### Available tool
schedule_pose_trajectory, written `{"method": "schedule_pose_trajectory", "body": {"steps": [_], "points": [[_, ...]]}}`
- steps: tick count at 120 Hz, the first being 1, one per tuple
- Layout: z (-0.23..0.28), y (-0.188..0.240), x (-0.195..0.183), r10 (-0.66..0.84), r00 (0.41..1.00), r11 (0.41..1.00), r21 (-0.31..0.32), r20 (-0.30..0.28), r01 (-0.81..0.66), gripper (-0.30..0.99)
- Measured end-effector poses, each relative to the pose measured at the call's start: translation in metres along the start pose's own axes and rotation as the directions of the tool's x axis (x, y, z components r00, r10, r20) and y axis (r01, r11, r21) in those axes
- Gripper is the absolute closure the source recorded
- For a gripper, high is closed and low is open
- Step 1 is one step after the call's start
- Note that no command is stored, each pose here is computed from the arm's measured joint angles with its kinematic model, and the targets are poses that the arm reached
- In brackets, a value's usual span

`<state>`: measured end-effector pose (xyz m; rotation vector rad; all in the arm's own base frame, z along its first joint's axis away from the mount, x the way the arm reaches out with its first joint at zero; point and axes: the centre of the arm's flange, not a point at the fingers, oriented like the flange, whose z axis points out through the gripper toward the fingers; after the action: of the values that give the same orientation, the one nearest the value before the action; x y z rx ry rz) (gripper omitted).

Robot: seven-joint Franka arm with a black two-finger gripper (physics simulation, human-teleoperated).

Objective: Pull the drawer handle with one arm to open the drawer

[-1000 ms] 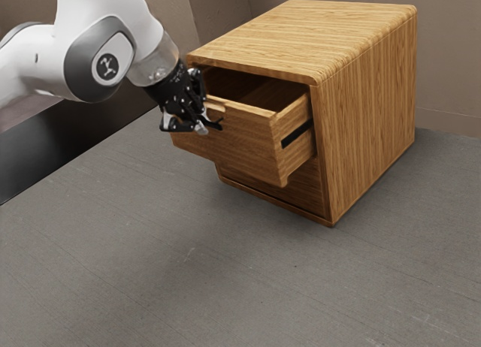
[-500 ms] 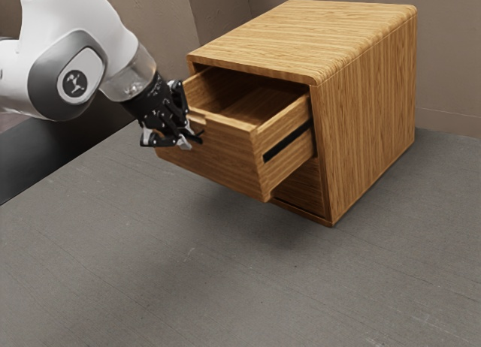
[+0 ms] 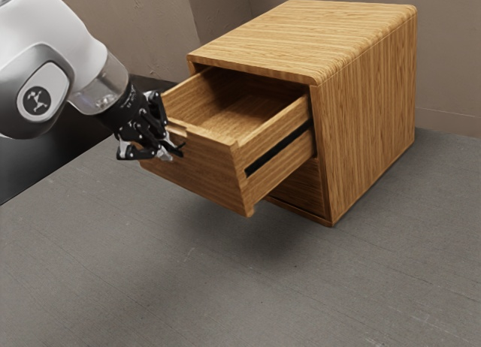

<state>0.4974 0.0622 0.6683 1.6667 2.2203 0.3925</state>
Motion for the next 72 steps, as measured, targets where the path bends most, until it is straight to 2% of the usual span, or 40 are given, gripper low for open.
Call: {"method": "schedule_pose_trajectory", "body": {"steps": [72], "points": [[-0.017,-0.039,0.012,-0.026,1.000,1.000,-0.005,0.011,0.026,0.77]]}}
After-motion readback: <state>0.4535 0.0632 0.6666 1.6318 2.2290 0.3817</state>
